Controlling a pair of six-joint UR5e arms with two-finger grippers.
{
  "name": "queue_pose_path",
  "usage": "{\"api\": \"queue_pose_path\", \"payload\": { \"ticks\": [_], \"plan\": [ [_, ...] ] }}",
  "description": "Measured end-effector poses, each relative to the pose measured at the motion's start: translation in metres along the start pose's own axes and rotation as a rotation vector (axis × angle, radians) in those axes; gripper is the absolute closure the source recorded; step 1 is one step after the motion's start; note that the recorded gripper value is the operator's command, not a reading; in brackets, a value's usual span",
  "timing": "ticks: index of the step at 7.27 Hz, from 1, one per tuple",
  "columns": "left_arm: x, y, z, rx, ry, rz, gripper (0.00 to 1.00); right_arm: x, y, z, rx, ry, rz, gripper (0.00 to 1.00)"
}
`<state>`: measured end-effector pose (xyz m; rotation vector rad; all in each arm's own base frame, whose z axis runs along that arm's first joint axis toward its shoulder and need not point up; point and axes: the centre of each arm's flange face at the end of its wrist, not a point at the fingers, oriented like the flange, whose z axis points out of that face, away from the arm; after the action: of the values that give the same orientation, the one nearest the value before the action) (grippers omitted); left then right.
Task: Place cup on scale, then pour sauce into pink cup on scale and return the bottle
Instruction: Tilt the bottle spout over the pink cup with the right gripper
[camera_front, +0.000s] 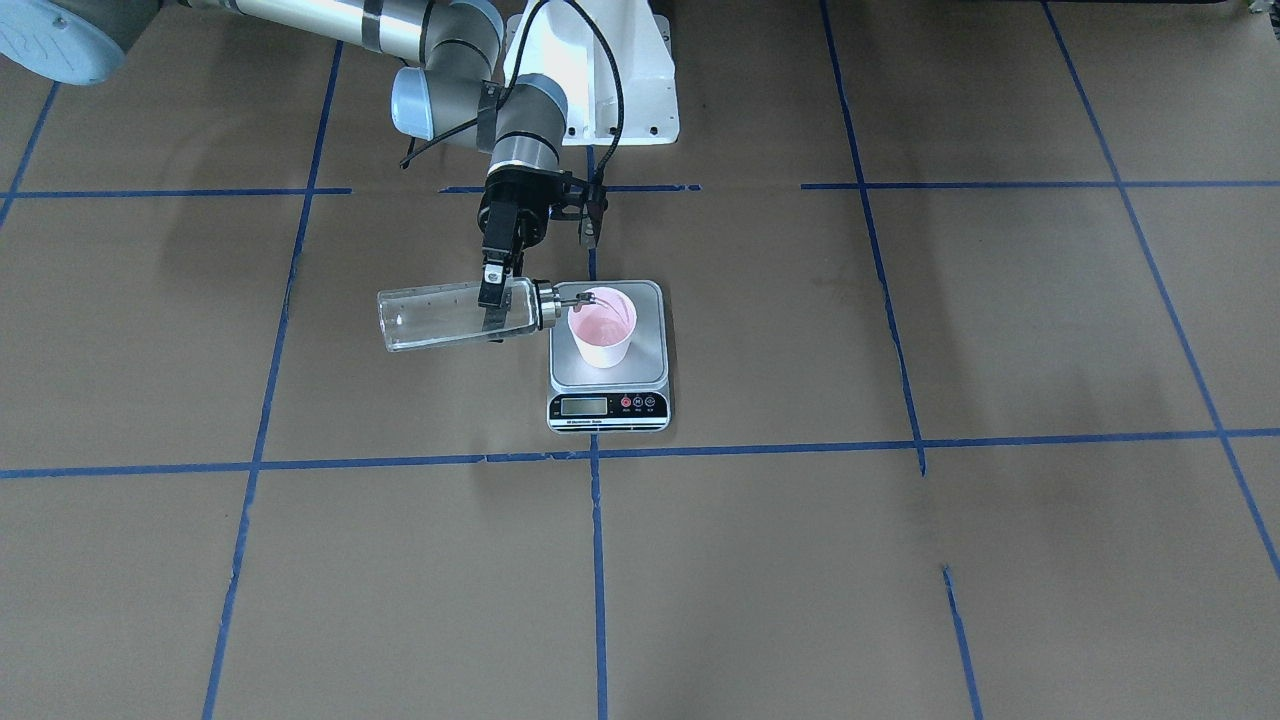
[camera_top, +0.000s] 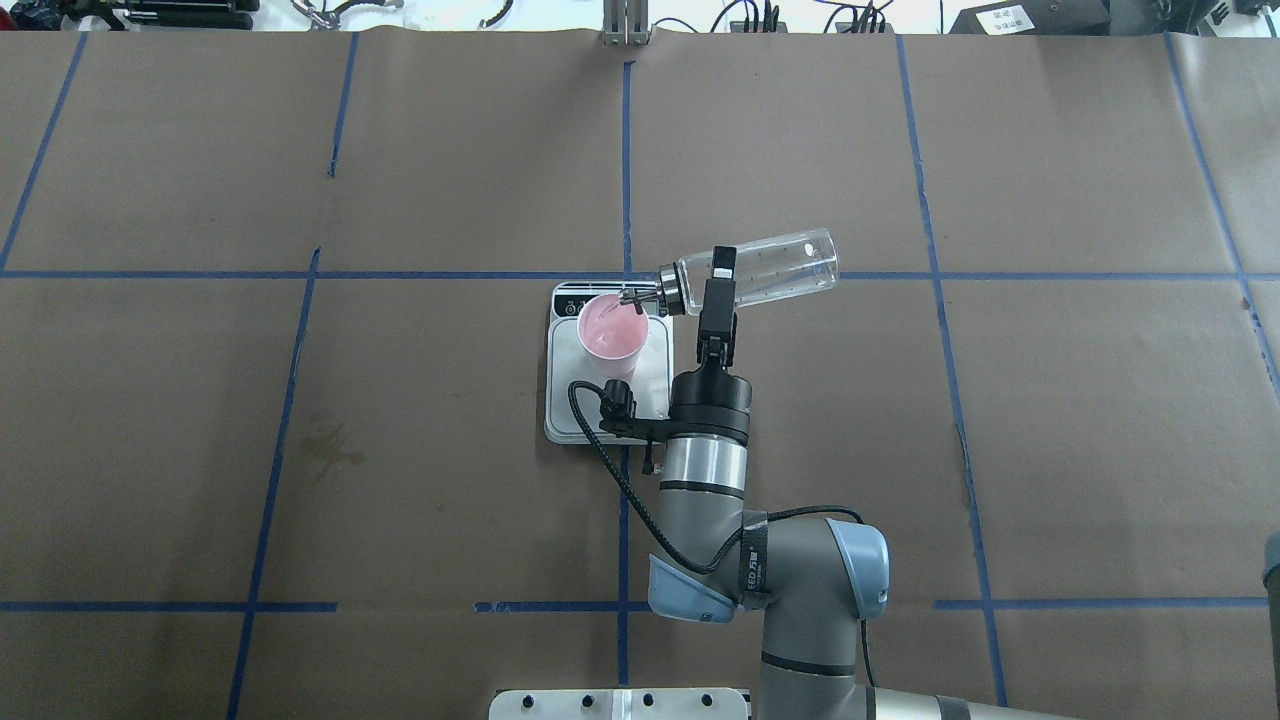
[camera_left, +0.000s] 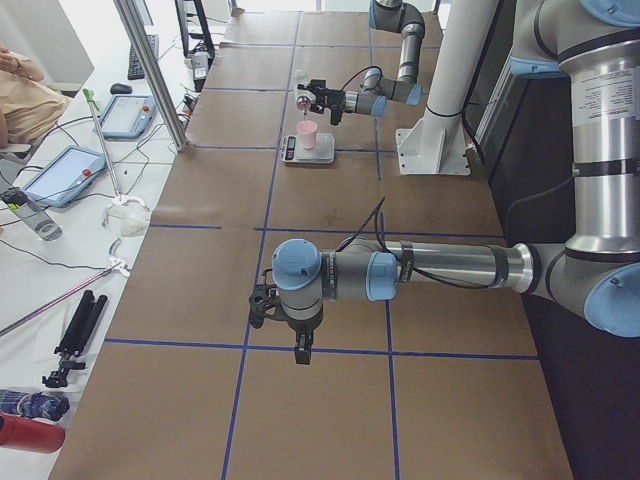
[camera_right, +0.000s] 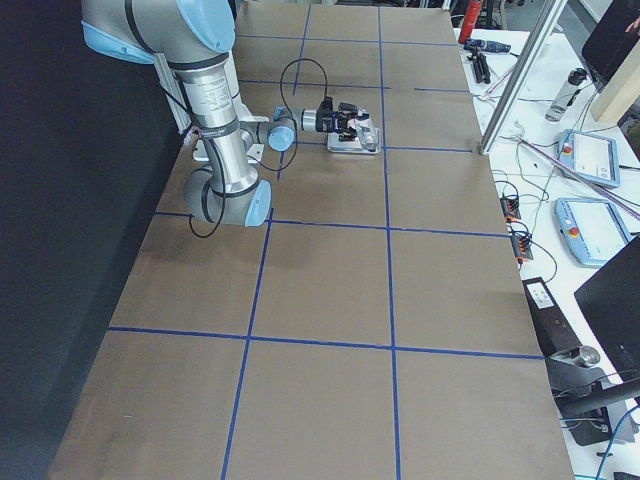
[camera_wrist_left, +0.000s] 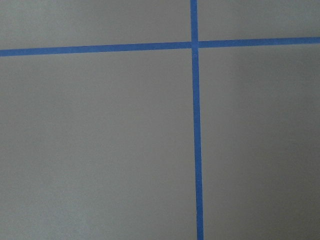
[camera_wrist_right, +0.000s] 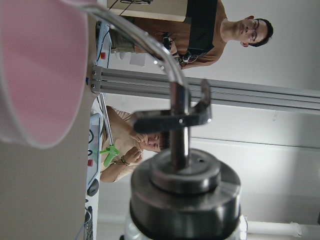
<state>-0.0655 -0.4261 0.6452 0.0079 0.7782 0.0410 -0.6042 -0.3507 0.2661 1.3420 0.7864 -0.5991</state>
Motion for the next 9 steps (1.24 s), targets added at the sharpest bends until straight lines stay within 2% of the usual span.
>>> {"api": "queue_pose_path", "payload": {
  "ticks": [9],
  "plan": [
    [0.0,0.0003,0.0,0.0,0.0,0.001,0.0,0.0001,-0.0006,-0.0043,0.006,0.006,0.002,1.0]
  ]
}}
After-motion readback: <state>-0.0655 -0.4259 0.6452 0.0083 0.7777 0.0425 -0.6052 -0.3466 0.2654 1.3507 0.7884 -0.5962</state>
